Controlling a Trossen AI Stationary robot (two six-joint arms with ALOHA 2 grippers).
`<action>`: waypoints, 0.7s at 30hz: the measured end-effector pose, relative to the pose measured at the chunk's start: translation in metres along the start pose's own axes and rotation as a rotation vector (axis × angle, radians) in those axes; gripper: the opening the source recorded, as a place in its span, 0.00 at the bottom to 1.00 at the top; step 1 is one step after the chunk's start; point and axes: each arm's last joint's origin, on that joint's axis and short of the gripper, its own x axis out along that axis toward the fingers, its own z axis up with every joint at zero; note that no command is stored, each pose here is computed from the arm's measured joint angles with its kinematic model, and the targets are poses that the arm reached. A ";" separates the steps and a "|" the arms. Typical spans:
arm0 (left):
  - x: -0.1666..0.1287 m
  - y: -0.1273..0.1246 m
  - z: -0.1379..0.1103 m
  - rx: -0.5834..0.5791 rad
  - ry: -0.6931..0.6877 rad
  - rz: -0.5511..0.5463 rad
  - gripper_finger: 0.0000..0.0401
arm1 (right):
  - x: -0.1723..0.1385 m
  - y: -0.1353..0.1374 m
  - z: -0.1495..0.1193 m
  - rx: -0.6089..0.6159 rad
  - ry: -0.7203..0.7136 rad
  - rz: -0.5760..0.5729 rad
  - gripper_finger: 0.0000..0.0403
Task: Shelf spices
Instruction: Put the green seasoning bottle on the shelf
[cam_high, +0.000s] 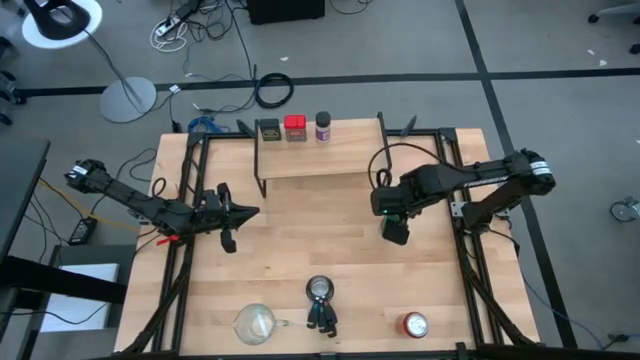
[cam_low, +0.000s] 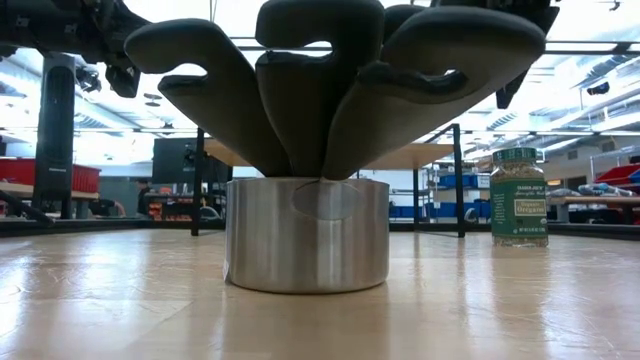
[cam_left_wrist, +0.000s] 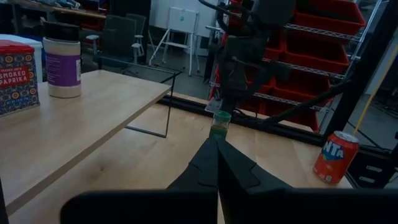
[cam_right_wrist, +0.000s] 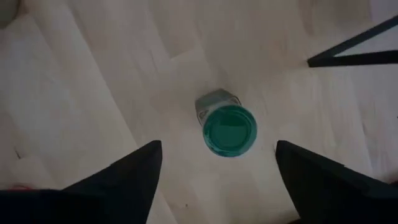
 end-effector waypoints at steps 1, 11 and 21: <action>0.000 0.000 0.000 -0.001 -0.001 0.000 0.00 | 0.002 0.000 0.001 -0.001 0.007 -0.004 0.78; 0.000 0.000 0.000 -0.001 0.000 -0.007 0.00 | 0.032 -0.005 0.004 0.007 0.112 0.007 0.75; 0.000 0.000 0.000 -0.001 0.003 -0.012 0.00 | 0.067 -0.008 -0.006 0.001 0.154 0.025 0.74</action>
